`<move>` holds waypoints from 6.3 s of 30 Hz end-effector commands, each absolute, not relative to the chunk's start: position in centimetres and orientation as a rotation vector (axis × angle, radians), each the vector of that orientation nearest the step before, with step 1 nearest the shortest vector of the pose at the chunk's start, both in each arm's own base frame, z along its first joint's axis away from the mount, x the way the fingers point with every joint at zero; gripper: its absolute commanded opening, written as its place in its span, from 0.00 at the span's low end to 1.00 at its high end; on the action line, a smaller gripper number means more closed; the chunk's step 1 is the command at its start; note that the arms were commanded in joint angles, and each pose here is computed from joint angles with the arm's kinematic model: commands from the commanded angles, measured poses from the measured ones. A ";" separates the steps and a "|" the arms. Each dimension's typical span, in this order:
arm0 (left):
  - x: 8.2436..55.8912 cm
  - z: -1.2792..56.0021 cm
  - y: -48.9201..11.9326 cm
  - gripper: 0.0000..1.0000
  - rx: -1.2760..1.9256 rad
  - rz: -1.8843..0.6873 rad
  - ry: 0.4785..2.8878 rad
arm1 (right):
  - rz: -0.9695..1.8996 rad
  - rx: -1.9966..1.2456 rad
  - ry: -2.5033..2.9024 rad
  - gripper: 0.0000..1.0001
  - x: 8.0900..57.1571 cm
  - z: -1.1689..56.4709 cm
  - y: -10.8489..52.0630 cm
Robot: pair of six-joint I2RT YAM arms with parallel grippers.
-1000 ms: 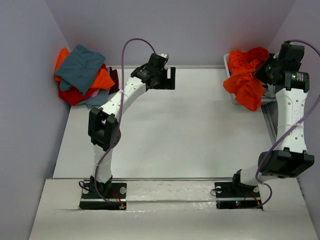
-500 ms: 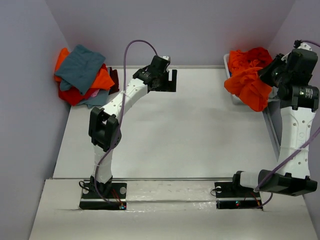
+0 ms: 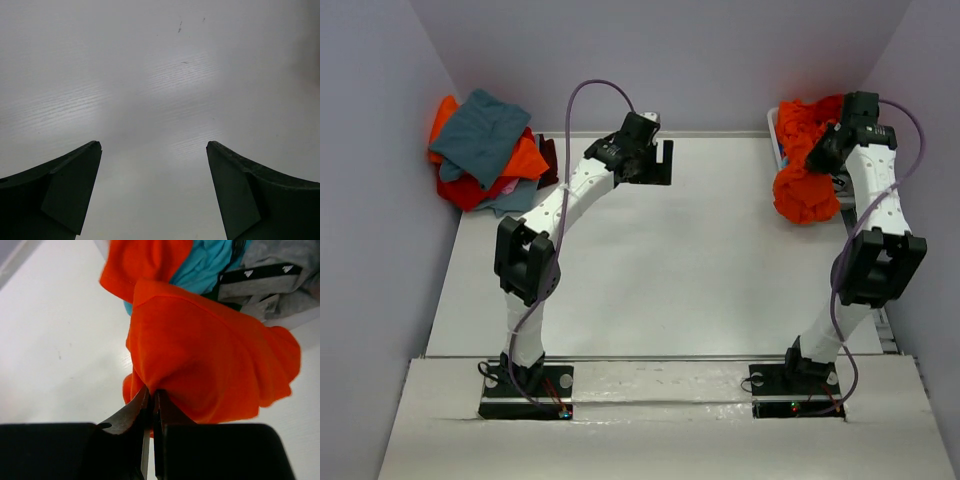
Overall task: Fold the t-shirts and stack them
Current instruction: Grab crumpled tshirt from bin with the right arm
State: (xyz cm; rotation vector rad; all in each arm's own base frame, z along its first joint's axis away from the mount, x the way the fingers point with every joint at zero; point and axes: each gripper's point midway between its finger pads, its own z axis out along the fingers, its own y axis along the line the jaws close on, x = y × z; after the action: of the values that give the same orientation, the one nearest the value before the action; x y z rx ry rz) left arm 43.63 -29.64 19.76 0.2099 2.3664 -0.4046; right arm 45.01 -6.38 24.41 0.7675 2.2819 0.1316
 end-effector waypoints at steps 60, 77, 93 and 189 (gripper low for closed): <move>43.1 20.5 -29.7 0.99 0.255 -0.421 2.336 | 0.284 0.869 2.177 0.32 48.4 25.9 -8.8; 42.3 21.1 -29.8 0.99 0.268 -0.460 2.328 | 0.266 0.820 2.189 0.89 45.4 27.7 -8.1; 42.0 21.1 -30.5 0.99 0.280 -0.484 2.327 | 0.265 0.859 2.252 0.80 40.4 26.7 -6.7; 41.8 21.6 -30.3 0.99 0.298 -0.453 2.316 | 0.037 0.935 2.286 0.60 45.0 20.9 -11.2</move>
State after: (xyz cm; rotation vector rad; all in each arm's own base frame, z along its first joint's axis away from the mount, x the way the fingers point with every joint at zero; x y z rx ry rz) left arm 42.05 -30.55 18.44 0.2855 2.3912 -0.4367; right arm 43.17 -10.41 19.75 0.9586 2.3515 0.0571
